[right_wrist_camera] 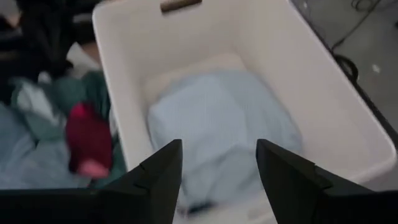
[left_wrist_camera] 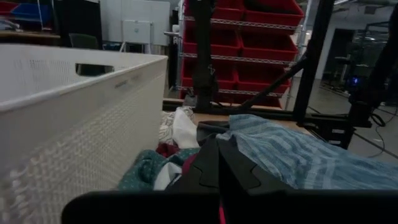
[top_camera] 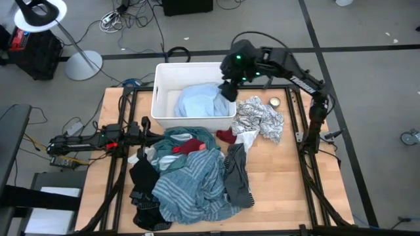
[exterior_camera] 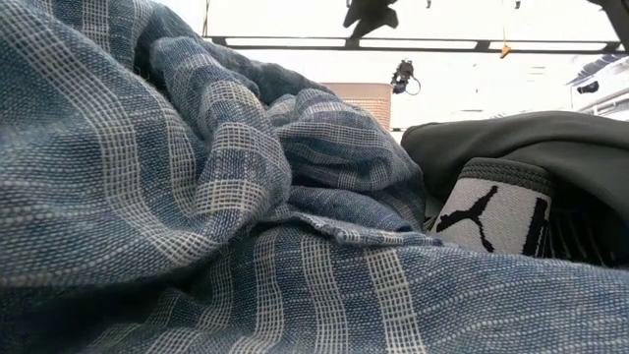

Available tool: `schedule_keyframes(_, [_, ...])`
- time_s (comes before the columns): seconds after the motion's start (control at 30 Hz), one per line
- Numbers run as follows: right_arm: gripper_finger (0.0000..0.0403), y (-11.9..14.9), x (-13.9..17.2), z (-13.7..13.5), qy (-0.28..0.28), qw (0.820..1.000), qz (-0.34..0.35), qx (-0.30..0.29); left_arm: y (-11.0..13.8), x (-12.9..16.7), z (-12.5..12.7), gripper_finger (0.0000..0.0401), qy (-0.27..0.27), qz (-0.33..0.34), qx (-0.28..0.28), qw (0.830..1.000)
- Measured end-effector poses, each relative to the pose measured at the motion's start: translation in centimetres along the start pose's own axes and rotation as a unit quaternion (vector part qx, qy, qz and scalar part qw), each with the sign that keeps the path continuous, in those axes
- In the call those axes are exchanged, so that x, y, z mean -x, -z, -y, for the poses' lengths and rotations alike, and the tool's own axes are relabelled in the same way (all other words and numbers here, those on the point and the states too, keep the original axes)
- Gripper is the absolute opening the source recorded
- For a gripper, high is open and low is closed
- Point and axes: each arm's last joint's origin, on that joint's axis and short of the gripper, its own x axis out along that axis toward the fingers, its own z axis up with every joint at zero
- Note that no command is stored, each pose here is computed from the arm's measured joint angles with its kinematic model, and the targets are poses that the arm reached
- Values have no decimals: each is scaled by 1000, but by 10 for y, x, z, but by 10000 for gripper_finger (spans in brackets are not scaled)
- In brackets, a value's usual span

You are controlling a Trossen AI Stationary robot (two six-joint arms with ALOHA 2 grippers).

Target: Sort clothes

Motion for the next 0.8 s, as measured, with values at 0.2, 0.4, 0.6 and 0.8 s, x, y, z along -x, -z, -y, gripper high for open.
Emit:
schedule_keyframes(0.2, [203, 17, 26, -14, 16, 999, -44, 6, -16, 5, 1, 0, -21, -68, 44, 997])
schedule_keyframes(0.4, [203, 35, 51, -35, 56, 996, -58, 23, -43, 2, 7, 0, -5, -76, 57, 995])
schedule_keyframes(0.6, [203, 80, 69, -50, 95, 994, -48, 10, -59, -9, 18, 0, 28, -119, 71, 990])
schedule_keyframes(0.8, [203, 145, 60, -59, 64, 997, 1, -38, -71, -24, 32, 0, 13, -208, 64, 976])
